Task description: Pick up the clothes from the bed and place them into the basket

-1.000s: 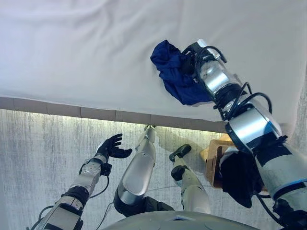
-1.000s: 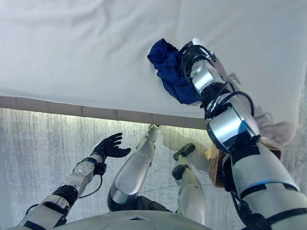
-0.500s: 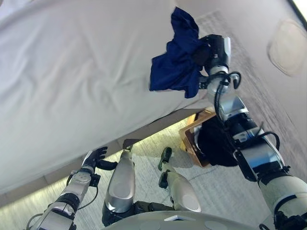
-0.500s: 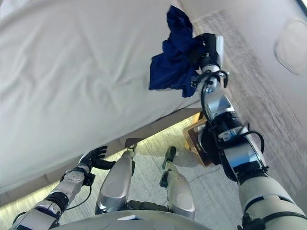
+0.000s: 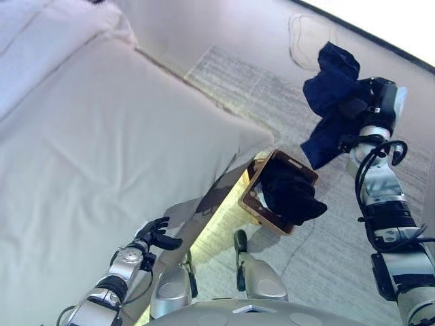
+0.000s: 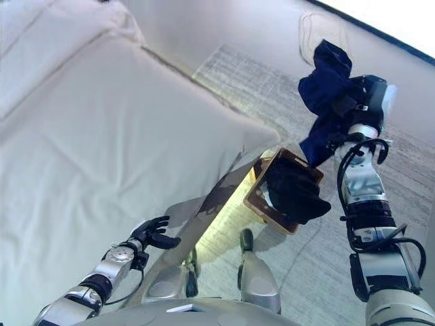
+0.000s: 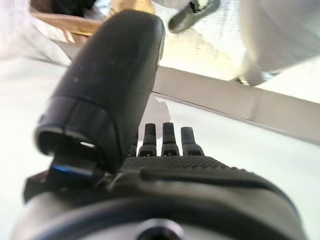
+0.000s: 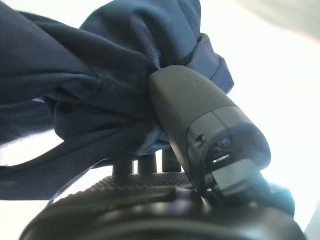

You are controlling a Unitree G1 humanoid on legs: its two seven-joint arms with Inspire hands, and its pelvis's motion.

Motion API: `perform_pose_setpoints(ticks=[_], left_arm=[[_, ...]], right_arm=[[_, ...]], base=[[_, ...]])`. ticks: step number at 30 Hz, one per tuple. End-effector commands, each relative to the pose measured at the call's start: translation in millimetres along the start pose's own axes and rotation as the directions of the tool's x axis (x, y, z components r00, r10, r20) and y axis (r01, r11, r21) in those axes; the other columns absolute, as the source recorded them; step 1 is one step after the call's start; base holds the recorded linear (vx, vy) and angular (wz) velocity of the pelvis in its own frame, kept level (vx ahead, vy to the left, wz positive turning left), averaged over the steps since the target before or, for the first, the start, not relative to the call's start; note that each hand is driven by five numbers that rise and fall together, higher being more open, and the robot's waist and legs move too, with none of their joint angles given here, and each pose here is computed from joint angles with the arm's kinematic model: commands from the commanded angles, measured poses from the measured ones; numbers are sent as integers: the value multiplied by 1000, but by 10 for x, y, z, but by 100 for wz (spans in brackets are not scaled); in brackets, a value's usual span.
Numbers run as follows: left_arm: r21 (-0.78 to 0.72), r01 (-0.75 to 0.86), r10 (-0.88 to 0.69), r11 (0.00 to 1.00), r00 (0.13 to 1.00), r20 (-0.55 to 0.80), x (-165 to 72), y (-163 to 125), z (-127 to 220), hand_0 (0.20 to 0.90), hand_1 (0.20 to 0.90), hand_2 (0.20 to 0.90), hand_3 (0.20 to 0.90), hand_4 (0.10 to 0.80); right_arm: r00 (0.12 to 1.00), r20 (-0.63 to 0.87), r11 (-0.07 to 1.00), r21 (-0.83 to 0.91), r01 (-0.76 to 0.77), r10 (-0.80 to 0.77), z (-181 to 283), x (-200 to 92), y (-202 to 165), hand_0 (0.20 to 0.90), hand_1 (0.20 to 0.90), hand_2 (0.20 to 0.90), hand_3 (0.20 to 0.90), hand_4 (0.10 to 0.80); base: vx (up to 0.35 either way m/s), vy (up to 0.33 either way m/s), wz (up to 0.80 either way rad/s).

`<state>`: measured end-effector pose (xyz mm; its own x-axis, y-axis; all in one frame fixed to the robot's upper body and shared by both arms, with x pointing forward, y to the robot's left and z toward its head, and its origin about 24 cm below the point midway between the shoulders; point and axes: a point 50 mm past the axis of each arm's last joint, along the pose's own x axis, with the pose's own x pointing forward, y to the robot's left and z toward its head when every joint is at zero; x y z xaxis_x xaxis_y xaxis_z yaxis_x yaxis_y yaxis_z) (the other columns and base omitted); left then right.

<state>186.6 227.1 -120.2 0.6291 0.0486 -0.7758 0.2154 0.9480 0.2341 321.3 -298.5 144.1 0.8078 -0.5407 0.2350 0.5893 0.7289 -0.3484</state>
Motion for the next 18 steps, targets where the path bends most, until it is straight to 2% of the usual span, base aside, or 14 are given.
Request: perform_pose_setpoints(ticks=[1,6,10,18], left_arm=[[89,41,-30,995,992,-122,-69,-45,-335,900,900,900,900,800],[106,61,-41,992,982,-186,-121,-64,-518,900,900,900,900,800],[111,64,-44,992,983,-176,-112,-65,-488,900,900,900,900,800],[94,45,-51,995,997,62,49,-90,179,900,900,900,900,800]], right_arm=[[980,195,994,-92,62,-43,392,203,-317,300,300,300,200,100],[997,67,972,-231,47,-32,42,201,-353,300,300,300,200,100],[999,6,953,-299,44,-44,-111,210,-370,300,300,300,200,100],[995,-25,917,-392,77,-95,-122,382,-418,300,300,300,200,100]], base=[[134,-126,-18],[104,-92,-3],[-6,-91,9],[-230,-69,22]])
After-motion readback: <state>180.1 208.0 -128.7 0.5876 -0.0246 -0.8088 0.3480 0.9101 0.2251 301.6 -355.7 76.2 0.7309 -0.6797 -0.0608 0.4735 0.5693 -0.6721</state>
